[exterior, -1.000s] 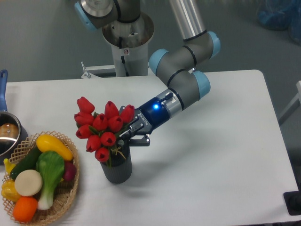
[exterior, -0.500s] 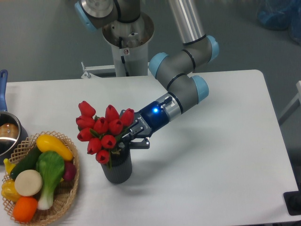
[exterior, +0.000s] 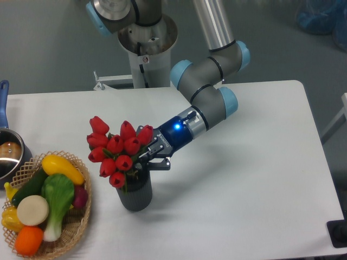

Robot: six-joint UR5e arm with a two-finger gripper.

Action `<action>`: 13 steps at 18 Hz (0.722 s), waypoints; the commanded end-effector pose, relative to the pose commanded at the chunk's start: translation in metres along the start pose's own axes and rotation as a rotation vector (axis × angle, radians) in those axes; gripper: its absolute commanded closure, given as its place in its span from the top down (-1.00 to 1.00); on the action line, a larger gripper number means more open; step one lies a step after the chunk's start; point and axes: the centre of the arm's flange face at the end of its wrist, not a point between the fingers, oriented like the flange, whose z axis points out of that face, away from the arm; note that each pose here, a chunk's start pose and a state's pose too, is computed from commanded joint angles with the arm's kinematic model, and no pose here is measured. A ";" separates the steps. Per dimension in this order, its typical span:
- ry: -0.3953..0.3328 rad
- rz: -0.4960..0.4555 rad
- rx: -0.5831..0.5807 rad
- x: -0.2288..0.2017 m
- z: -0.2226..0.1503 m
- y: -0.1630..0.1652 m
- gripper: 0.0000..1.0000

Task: Insert the flowers into the vase
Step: 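Lower the tulip stems down into the black vase, then open the gripper to release the tulip stems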

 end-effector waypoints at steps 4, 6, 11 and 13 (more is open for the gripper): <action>0.005 0.011 0.000 -0.003 0.003 0.002 -0.53; 0.005 0.016 0.000 -0.004 0.003 0.005 -0.50; 0.002 0.040 0.001 -0.005 0.001 0.004 0.10; 0.000 0.044 0.002 -0.005 0.000 0.003 0.23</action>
